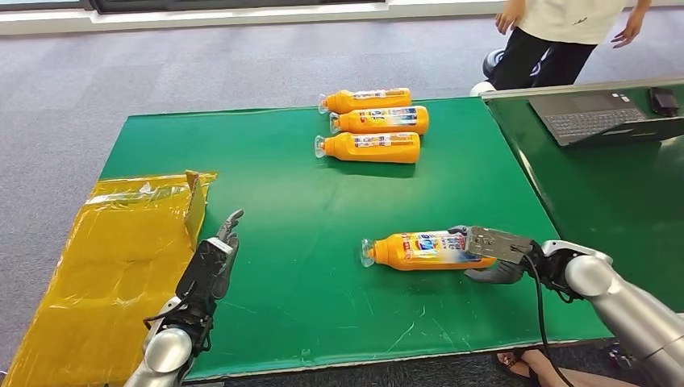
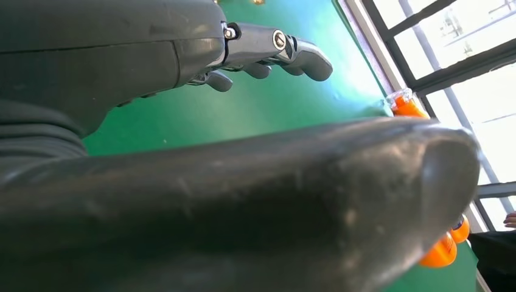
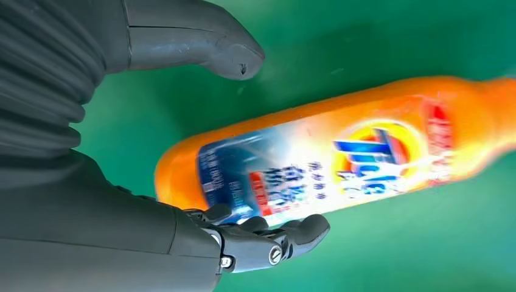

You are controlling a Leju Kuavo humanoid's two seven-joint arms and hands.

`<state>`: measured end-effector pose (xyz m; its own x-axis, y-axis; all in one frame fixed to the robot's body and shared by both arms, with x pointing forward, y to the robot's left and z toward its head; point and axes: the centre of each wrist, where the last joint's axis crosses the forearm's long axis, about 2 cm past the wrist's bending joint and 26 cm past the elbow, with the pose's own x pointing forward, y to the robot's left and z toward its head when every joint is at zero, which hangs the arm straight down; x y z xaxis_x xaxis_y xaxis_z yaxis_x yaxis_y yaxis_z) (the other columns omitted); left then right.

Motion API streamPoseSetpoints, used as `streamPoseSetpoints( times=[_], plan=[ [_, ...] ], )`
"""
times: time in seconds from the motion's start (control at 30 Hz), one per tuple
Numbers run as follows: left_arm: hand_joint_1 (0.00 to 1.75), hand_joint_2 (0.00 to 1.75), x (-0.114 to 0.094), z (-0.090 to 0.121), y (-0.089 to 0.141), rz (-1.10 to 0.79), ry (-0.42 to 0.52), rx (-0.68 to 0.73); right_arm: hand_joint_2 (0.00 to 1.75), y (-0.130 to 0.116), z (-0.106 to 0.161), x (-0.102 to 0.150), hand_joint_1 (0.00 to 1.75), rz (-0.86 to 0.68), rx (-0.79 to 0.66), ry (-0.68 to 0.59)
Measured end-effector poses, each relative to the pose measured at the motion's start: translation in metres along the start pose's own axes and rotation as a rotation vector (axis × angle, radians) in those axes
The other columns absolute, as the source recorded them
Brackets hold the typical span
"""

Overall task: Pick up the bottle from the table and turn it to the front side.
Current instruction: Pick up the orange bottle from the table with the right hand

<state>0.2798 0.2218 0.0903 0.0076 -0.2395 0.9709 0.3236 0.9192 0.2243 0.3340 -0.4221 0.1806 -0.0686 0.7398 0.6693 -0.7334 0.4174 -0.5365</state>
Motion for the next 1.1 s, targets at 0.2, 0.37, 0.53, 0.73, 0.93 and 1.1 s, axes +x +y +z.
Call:
streamPoseSetpoints(
  times=[0.2, 0.37, 0.53, 0.73, 0.93, 1.1],
  plan=[
    [0.00, 0.00, -0.005, 0.009, -0.007, 0.013, 0.022, -0.003, 1.75, 0.001, -0.006, -0.003, 0.00, 0.408, -0.199, 0.158],
    [0.00, 0.00, -0.005, 0.009, -0.009, 0.018, 0.025, -0.007, 1.75, 0.013, -0.012, -0.005, 0.00, 0.458, -0.192, 0.159],
    [0.00, 0.00, -0.006, 0.009, -0.010, 0.019, 0.028, -0.008, 1.75, 0.019, -0.018, -0.004, 0.00, 0.457, -0.185, 0.150],
    [0.00, 0.00, -0.007, 0.009, -0.011, 0.023, 0.031, -0.010, 1.75, 0.021, -0.021, -0.003, 0.00, 0.453, -0.160, 0.132],
    [0.00, 0.00, -0.010, 0.010, -0.012, 0.030, 0.033, -0.019, 1.75, 0.025, -0.022, -0.006, 0.00, 0.428, -0.134, 0.117],
    [0.00, 0.00, -0.011, 0.010, -0.013, 0.033, 0.039, -0.030, 1.75, 0.031, -0.024, -0.008, 0.00, 0.392, -0.103, 0.106]
  ],
)
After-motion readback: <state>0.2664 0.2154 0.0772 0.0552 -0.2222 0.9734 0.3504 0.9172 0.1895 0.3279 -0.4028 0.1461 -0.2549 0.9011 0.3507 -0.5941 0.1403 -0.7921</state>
